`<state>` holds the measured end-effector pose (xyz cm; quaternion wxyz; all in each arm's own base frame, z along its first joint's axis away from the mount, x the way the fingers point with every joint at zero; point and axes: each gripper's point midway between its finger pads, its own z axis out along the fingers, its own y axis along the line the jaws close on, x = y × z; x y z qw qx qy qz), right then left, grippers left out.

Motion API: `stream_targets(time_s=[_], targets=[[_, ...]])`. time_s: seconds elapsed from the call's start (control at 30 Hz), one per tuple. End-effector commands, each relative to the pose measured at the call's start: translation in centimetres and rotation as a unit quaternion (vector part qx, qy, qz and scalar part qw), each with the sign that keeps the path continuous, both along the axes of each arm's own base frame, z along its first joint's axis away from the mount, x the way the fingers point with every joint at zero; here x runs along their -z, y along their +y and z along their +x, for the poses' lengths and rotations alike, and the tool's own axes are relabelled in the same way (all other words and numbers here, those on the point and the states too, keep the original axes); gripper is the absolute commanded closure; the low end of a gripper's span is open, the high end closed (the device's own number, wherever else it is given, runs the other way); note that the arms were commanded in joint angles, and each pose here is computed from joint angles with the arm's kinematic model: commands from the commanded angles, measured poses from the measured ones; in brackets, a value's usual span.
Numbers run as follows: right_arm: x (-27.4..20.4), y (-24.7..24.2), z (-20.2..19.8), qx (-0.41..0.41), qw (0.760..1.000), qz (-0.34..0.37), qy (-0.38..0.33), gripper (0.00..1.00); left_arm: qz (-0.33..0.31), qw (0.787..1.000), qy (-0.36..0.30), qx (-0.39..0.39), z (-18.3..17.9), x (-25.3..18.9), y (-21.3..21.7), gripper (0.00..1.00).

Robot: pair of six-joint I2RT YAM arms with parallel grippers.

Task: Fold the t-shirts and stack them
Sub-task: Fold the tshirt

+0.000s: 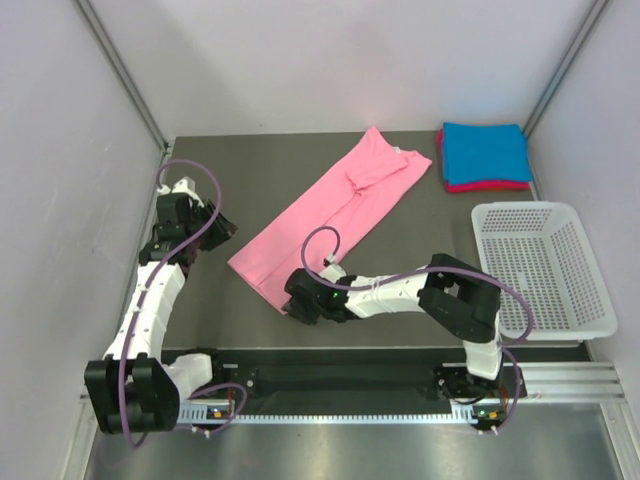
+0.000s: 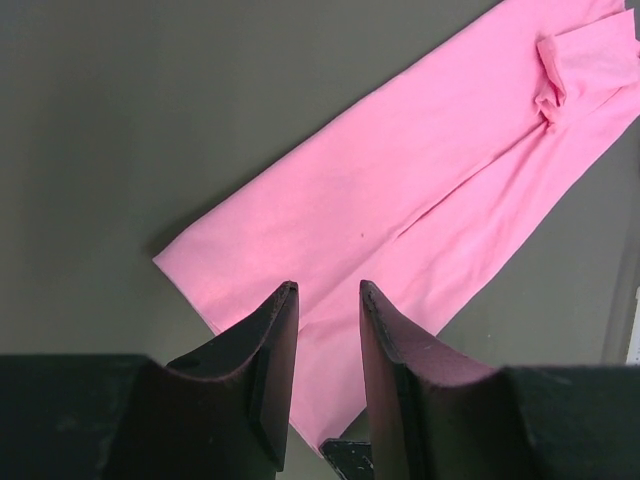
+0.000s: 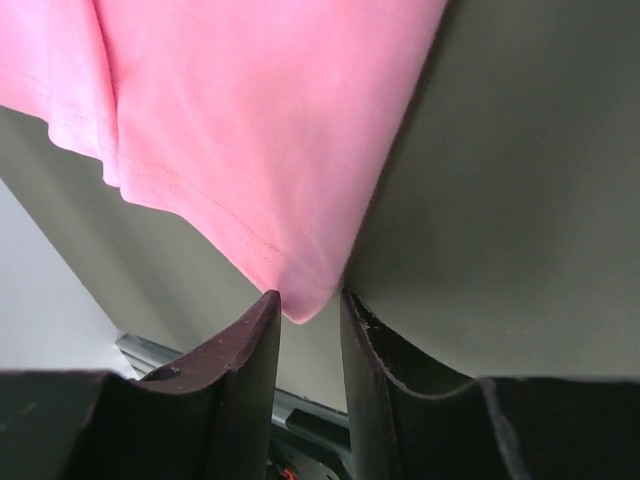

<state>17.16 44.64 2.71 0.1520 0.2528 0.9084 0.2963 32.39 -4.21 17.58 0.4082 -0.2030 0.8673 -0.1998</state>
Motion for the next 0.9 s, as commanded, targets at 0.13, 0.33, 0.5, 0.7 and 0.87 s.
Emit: stream_targets(time_s=[0.13,0.33,0.5,0.7,0.87], targets=[[-0.7,1.9,-0.7,-0.001,1.0,0.008,-0.005,0.71,0.007,0.999,-0.03,0.011,0.1,-1.4,0.0,0.64],[-0.2,1.8,-1.1,0.002,1.0,0.003,0.004,0.8,0.005,0.999,-0.033,0.011,0.2,-1.6,0.0,0.64],[0.2,1.9,-0.9,-0.001,1.0,-0.004,0.001,0.86,-0.01,0.998,-0.041,0.04,0.1,-1.9,-1.1,0.64],[1.1,1.3,-0.7,0.006,1.0,-0.015,-0.003,0.87,-0.008,0.998,-0.048,0.043,-0.1,-2.2,-1.2,0.64],[1.5,1.0,-0.7,0.009,1.0,-0.018,-0.001,0.85,-0.005,0.998,-0.048,0.04,-0.1,-2.2,-1.0,0.64]])
